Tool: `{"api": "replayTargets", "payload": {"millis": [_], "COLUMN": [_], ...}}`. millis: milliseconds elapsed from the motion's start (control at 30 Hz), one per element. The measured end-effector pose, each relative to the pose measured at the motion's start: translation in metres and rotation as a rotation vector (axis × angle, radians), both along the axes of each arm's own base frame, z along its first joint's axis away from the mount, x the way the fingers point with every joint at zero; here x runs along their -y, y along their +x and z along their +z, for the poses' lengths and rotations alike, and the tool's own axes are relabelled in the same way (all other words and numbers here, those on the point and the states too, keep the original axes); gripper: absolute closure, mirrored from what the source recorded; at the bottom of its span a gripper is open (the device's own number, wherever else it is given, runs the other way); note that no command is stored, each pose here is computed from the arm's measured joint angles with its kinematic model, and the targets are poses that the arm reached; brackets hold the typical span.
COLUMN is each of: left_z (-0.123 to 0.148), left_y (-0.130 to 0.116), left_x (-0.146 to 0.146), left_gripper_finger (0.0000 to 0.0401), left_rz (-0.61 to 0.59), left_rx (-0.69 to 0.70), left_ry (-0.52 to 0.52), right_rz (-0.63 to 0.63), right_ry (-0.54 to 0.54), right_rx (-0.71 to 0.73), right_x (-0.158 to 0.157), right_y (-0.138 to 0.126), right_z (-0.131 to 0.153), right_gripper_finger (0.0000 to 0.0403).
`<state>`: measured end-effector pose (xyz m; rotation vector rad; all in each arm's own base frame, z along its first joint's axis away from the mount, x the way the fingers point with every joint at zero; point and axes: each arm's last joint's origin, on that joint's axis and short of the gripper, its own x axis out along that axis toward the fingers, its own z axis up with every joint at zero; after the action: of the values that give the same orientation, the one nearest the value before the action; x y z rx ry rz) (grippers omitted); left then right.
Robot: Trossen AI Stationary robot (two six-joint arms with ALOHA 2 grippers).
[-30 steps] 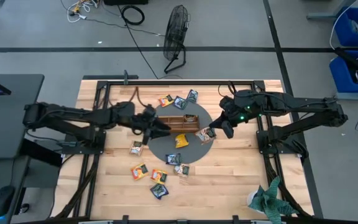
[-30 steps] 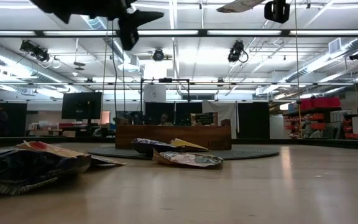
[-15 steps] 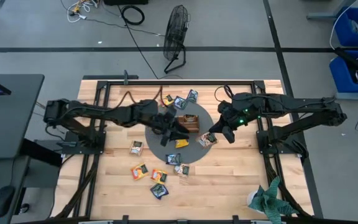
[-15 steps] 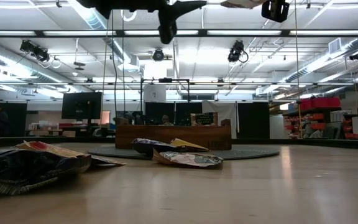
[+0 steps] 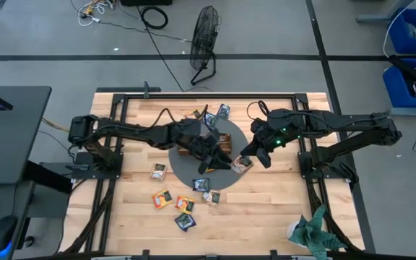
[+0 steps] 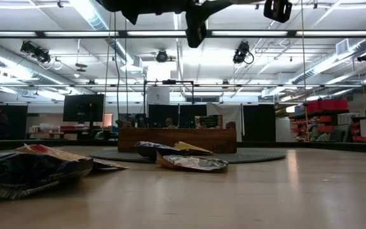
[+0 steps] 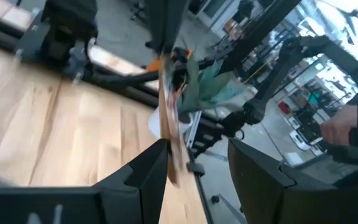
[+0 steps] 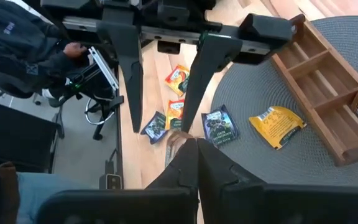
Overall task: Pick & Place Tea
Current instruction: Put the brown tea bag into the right section of the wooden organizer
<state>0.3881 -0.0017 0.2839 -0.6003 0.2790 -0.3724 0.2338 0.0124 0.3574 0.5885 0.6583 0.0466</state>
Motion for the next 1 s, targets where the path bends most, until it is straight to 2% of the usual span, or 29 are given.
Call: {"api": "replayTargets", "payload": {"millis": [767, 867, 1000], "left_z": [-0.003, -0.003, -0.0033], "left_y": [0.0004, 0.0003, 0.0001], "left_x": [0.0009, 0.001, 0.0013], "left_gripper_finger": [0.0228, 0.0243, 0.0299], "left_rz": [0.01, 0.007, -0.005], "left_rx": [-0.005, -0.005, -0.007], "left_ry": [0.04, 0.038, 0.037], "right_rz": [0.015, 0.014, 0.012], "right_ry": [0.017, 0.019, 0.021], "right_rx": [0.076, 0.07, 0.068], "right_x": [-0.0063, -0.0064, -0.0065], "right_y": [0.0057, 0.008, 0.0098], "right_z": [0.0056, 0.004, 0.003], "right_gripper_finger": [0.0403, 0.0403, 0.0403]}}
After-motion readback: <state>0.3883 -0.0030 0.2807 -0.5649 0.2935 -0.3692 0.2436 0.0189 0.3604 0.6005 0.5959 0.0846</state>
